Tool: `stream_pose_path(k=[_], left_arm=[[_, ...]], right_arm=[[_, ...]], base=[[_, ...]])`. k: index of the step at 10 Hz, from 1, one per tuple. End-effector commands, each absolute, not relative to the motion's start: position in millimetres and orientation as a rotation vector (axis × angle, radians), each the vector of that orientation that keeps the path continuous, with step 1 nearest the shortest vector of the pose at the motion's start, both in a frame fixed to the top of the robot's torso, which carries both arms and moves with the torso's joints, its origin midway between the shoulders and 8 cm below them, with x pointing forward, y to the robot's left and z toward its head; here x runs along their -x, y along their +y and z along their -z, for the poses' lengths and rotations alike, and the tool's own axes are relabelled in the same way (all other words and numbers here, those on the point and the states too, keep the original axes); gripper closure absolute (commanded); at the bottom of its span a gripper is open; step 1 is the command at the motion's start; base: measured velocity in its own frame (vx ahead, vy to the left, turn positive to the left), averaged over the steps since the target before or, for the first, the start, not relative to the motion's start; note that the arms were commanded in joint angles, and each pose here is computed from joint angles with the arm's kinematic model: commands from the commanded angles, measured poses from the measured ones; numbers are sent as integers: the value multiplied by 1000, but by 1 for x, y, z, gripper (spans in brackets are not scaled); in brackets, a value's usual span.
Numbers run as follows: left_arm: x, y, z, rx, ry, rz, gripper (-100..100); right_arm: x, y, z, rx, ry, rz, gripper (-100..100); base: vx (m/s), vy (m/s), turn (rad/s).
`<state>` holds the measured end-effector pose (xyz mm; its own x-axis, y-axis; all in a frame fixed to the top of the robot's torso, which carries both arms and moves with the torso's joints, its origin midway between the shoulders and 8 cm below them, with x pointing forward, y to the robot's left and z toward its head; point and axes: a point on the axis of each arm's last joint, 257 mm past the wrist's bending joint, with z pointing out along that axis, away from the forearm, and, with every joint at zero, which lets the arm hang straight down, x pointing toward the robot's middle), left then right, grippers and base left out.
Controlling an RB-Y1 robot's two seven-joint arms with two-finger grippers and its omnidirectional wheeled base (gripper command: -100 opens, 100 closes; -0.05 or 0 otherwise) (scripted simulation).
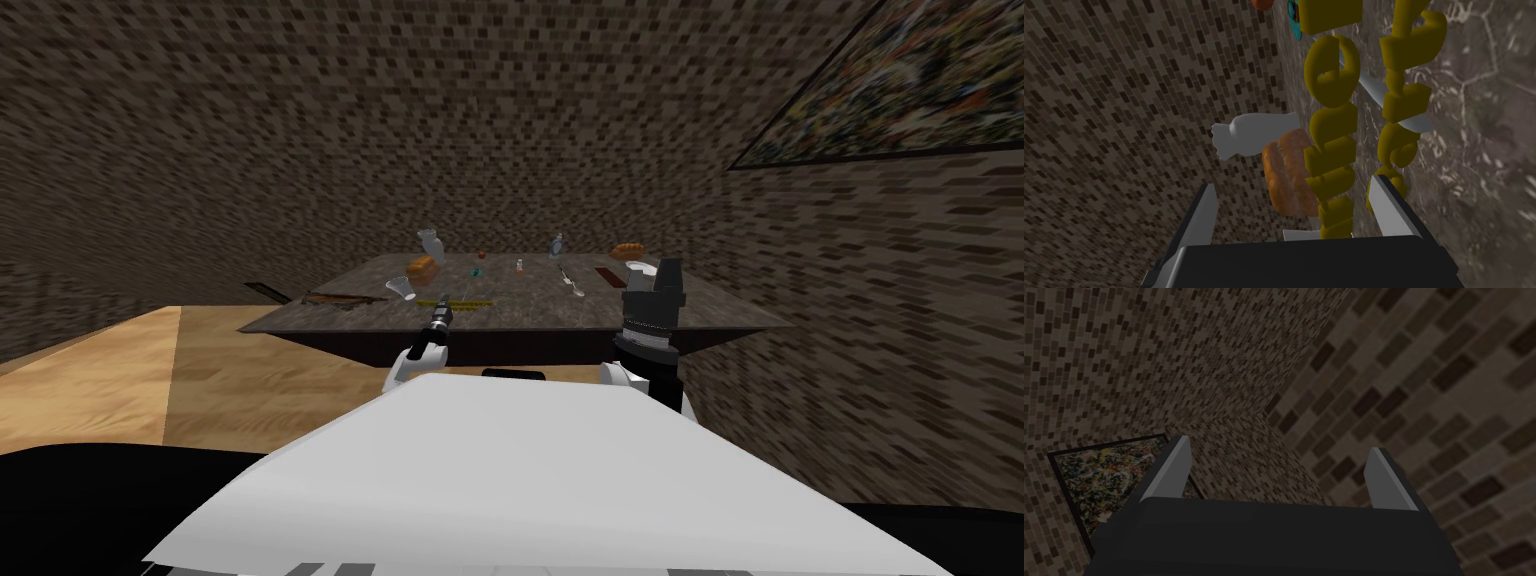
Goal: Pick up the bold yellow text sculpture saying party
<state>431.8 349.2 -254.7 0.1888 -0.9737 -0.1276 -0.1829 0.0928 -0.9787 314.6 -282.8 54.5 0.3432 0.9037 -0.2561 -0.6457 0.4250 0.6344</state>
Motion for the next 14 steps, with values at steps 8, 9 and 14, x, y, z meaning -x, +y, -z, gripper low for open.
stream_pose_path(k=[8,9,14], left_arm=[[-431,347,266,1372,1239,883,100],[-431,347,266,1372,1239,883,100],[-443,354,255,1307,1312,837,-100]], right_arm=[[-315,-283,-54,-468,639,-1055,0],[-315,-283,-54,-468,639,-1055,0],[-315,-283,-55,-468,639,-1055,0]], base=[[9,-1,2],[0,0,0],[-64,33,40]])
